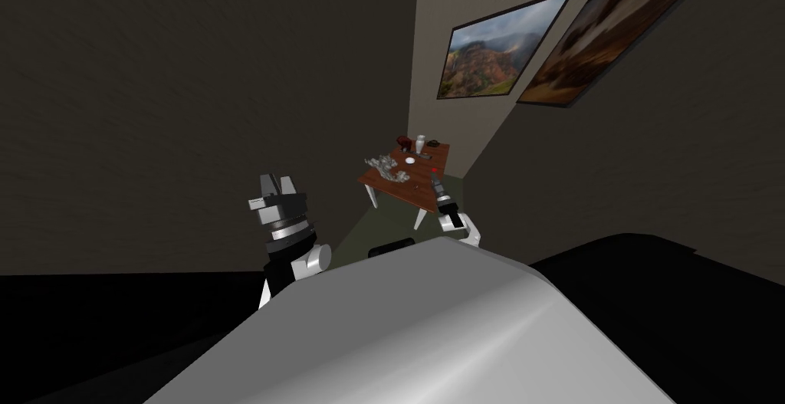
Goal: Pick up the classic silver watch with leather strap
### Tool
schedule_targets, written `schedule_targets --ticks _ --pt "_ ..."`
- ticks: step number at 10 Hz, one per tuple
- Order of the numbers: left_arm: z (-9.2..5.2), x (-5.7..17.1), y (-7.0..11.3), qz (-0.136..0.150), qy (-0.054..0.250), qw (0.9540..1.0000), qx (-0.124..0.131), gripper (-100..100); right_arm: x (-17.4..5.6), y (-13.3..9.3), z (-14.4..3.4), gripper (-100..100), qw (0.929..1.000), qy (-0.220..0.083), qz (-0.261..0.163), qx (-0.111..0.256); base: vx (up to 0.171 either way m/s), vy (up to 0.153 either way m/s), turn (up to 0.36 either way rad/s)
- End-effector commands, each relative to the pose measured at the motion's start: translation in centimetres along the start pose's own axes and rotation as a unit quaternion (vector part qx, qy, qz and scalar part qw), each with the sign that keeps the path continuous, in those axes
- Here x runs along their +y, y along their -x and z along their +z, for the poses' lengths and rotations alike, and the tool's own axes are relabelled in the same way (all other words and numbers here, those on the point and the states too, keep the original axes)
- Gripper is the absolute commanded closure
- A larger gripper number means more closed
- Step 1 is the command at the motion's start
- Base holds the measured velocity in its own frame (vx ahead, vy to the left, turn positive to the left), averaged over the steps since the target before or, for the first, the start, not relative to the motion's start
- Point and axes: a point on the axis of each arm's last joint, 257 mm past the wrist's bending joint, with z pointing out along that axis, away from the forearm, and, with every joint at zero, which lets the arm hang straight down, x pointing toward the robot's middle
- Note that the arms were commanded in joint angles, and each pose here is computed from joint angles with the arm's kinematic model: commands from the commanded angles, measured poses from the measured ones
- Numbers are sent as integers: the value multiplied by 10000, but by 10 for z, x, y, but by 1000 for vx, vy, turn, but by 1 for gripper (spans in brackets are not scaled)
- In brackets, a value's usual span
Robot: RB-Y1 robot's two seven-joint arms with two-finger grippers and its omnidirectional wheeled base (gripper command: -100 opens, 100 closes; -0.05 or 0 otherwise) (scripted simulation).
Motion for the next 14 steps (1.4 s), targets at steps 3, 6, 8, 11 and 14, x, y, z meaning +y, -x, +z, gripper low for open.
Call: schedule_targets --ticks 3,6,8,11,14 --pt "0 0 0 0 0 10000 0 0 -38 -6 -1 -100 9985 -351 -407 99 -21 32 -25" --pt "0 0 0 0 0 10000 0 0 -75 -11 -6 -100 9937 -722 -825 227 -15 54 -21" --pt "0 0 0 0 0 10000 0 0 -96 -14 -10 -100 9897 -934 -1036 312 -8 46 -11" --pt "0 0 0 0 0 10000 0 0 -123 -19 -18 -100 9839 -1210 -1241 434 11 31 -6" --pt "0 0 0 0 0 10000 0 0 -153 -22 -25 -100 9724 -1491 -1690 603 21 36 0"
